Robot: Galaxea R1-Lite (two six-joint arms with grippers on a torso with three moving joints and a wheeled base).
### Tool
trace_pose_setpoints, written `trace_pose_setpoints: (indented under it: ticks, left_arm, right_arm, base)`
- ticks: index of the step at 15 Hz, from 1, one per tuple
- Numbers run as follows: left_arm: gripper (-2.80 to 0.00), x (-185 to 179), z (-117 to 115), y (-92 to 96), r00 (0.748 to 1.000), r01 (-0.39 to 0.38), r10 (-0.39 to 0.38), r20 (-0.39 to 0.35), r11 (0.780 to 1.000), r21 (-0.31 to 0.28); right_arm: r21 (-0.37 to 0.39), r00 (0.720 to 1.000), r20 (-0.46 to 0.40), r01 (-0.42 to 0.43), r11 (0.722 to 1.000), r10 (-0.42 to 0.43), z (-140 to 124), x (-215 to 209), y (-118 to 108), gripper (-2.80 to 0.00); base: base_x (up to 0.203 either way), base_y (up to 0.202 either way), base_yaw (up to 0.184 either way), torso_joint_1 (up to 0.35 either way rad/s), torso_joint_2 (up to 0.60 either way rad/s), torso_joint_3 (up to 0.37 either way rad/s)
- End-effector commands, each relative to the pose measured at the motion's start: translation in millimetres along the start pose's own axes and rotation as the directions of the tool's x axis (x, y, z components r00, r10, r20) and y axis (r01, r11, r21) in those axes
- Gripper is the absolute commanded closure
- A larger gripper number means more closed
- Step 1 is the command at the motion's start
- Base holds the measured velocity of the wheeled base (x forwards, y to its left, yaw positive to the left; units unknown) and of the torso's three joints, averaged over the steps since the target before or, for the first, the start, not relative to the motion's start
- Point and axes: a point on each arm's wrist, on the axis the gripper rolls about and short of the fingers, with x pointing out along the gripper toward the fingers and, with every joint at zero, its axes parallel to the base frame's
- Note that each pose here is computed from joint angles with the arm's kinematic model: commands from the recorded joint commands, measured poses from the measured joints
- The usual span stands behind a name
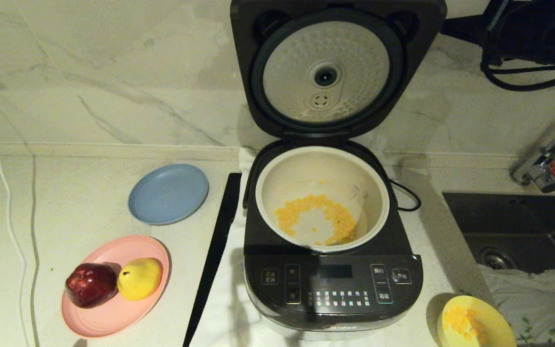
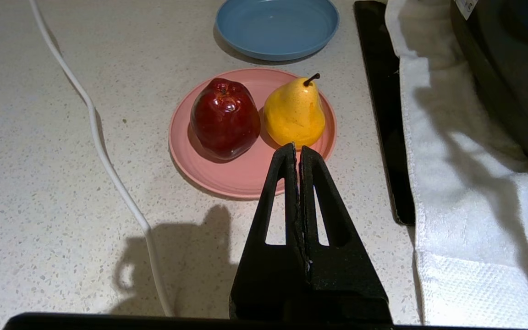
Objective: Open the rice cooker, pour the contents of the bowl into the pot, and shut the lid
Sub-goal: Close the rice cooker
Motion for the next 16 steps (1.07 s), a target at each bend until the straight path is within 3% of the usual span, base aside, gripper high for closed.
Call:
trace_pose_setpoints:
  ticks: [1, 6, 9, 16]
  left_arm:
    - [0.0, 0.6, -2.1, -0.1, 1.0, 0.001, -0.001, -0.008, 1.0, 0.0]
    - [0.0, 0.6, -2.1, -0.1, 1.0, 0.0, 0.0, -0.008, 1.0, 0.0]
    - [0.0, 0.6, -2.1, -0.1, 1.0, 0.0, 0.0, -0.008, 1.0, 0.0]
    - [0.0, 0.6, -2.1, -0.1, 1.0, 0.001, -0.001, -0.008, 1.0, 0.0]
  right_arm:
    - [-0.003, 0.999, -0.002, -0.042, 0.999, 0.042, -11.2, 16.3, -5.0, 0.0]
    - [-0.021, 0.993, 0.004, -0.119, 0.993, 0.119, -21.9, 31.2, 5.5, 0.0]
    - [-0.022, 0.993, 0.003, -0.12, 0.993, 0.12, -28.9, 39.2, -1.2, 0.0]
    - [-0.019, 0.985, -0.001, -0.171, 0.985, 0.171, -22.2, 32.5, 8.2, 0.0]
  base:
    - [0.0, 0.0, 0.0, 0.0, 0.0, 0.0]
    - [0.0, 0.0, 0.0, 0.0, 0.0, 0.0]
    - [0.0, 0.0, 0.0, 0.0, 0.0, 0.0]
    - [0.0, 0.0, 0.0, 0.0, 0.0, 0.0]
